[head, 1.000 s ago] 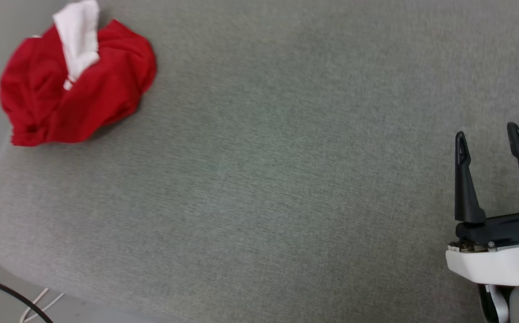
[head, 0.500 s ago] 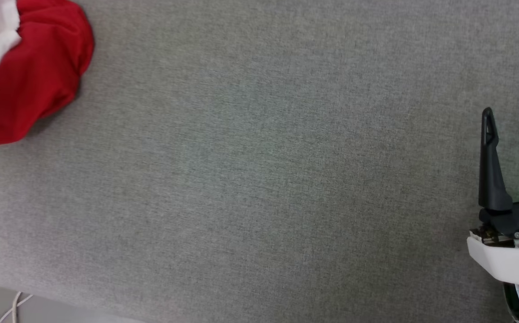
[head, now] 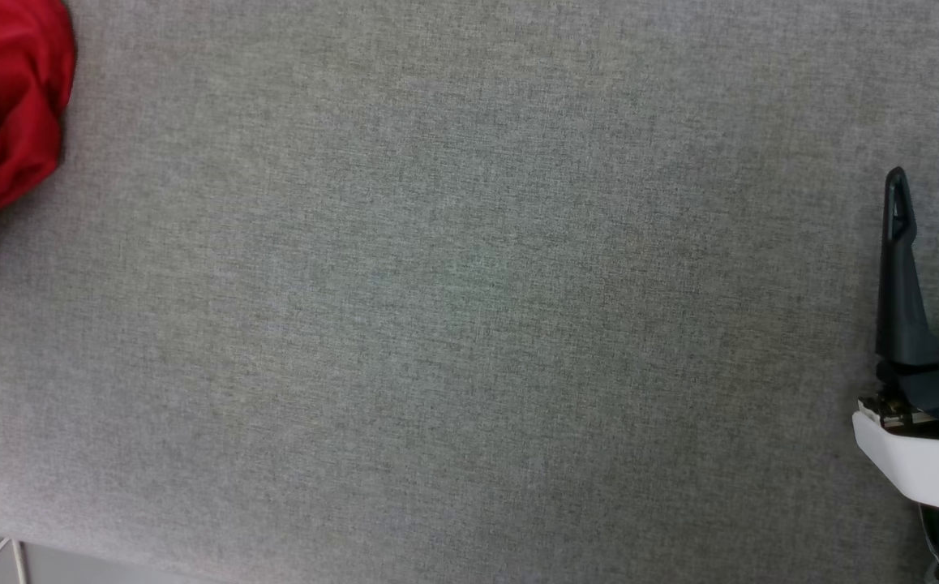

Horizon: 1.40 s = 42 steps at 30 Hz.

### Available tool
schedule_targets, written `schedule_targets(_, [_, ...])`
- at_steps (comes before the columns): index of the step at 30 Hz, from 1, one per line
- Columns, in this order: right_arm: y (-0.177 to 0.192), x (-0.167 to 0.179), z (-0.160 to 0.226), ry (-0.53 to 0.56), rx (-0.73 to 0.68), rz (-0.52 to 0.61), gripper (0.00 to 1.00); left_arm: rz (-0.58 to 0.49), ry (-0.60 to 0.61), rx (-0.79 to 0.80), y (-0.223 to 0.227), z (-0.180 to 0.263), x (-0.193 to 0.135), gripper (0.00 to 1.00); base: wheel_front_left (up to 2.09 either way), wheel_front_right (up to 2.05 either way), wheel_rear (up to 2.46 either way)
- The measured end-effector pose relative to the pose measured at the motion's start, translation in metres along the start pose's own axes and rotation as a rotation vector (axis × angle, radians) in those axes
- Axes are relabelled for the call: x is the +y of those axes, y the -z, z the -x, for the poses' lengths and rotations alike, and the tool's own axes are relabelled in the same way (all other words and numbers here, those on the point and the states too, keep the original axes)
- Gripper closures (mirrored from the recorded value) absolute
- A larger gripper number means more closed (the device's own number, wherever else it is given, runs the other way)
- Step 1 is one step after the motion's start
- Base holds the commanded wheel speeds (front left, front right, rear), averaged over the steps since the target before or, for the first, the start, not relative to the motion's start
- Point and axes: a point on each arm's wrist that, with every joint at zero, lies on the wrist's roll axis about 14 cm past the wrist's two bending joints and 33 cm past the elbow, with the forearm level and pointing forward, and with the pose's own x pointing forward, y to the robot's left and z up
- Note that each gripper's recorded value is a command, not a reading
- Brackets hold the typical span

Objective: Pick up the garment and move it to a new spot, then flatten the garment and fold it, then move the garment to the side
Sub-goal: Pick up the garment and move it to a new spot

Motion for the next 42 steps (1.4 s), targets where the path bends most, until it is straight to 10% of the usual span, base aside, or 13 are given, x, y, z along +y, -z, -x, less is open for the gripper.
schedule_targets(1, [0.000,-0.001,0.000,0.002,0.001,0.001,0.00,-0.002,0.001,0.000,0.000,-0.002,-0.001,0.86,0.00,0.00,0.00])
schedule_targets(2, [0.000,-0.001,0.000,0.002,-0.001,0.001,0.00,0.000,0.001,0.000,0.000,-0.003,-0.001,1.00,0.00,0.00,0.00])
schedule_targets(21, [-0.083,0.015,0.006,0.000,-0.141,-0.053,0.00,-0.262,-0.024,-0.386,-0.100,0.128,-0.012,1.00,0.00,0.00,0.00])
schedule_targets(42, [-0.158,-0.032,0.071,0.167,-0.249,-0.063,0.00,-0.762,0.238,-0.764,-0.161,0.288,-0.211,1.00,0.00,0.00,0.00])
